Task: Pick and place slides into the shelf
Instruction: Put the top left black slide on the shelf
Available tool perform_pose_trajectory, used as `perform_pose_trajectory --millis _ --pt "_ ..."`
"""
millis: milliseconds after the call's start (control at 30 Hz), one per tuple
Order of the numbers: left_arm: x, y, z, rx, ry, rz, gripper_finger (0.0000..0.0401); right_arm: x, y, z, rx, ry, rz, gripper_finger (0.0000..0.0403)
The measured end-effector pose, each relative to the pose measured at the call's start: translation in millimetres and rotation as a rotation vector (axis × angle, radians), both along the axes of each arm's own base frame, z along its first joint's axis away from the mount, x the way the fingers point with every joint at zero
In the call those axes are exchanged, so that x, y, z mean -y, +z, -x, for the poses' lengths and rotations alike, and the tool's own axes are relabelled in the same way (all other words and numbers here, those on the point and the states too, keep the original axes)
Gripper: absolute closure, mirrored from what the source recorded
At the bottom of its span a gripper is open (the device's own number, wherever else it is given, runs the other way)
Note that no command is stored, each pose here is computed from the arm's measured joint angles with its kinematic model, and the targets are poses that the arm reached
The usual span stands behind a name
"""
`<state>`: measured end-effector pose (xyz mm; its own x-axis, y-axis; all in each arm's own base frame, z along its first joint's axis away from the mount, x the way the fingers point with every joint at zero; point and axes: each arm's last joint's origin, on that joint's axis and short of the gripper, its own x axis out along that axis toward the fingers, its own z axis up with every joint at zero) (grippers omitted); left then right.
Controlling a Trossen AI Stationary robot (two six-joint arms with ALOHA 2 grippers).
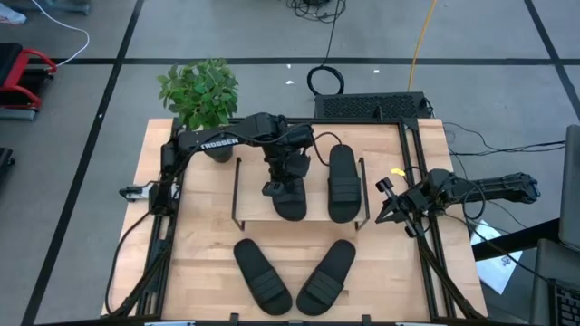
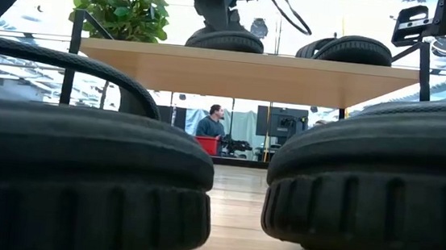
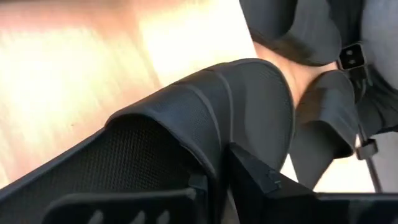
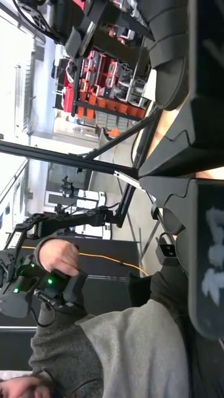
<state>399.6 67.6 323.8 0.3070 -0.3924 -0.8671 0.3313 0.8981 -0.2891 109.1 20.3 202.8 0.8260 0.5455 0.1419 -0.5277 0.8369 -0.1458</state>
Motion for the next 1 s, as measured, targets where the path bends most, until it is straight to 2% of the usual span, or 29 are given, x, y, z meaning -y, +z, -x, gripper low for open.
perform_pose_trajectory --millis 133,233,500,633,800,1000 --pt "3 -1 -1 -0.021 0.033 -0.073 0.0328 0 0 0 0.000 0.000 0.000 0.0403" --pt "5 -1 -1 -0.032 0.054 -0.087 0.0298 0 0 0 0.000 0.000 0.000 0.0403" --pt "15 -1 -3 -0.059 0.100 -0.161 0.0191 0 0 0 0.000 0.000 0.000 0.0403" --pt "21 -1 -4 -0.057 0.083 -0.213 0.0148 0 0 0 -0.001 0.000 0.000 0.0403" --pt "29 5 -1 -0.040 0.054 -0.295 0.0117 0 -1 0 -0.006 0.000 0.000 0.0403" --pt "30 13 4 -0.023 0.073 -0.366 0.0101 0 -1 0 -0.005 -0.001 0.003 0.0403"
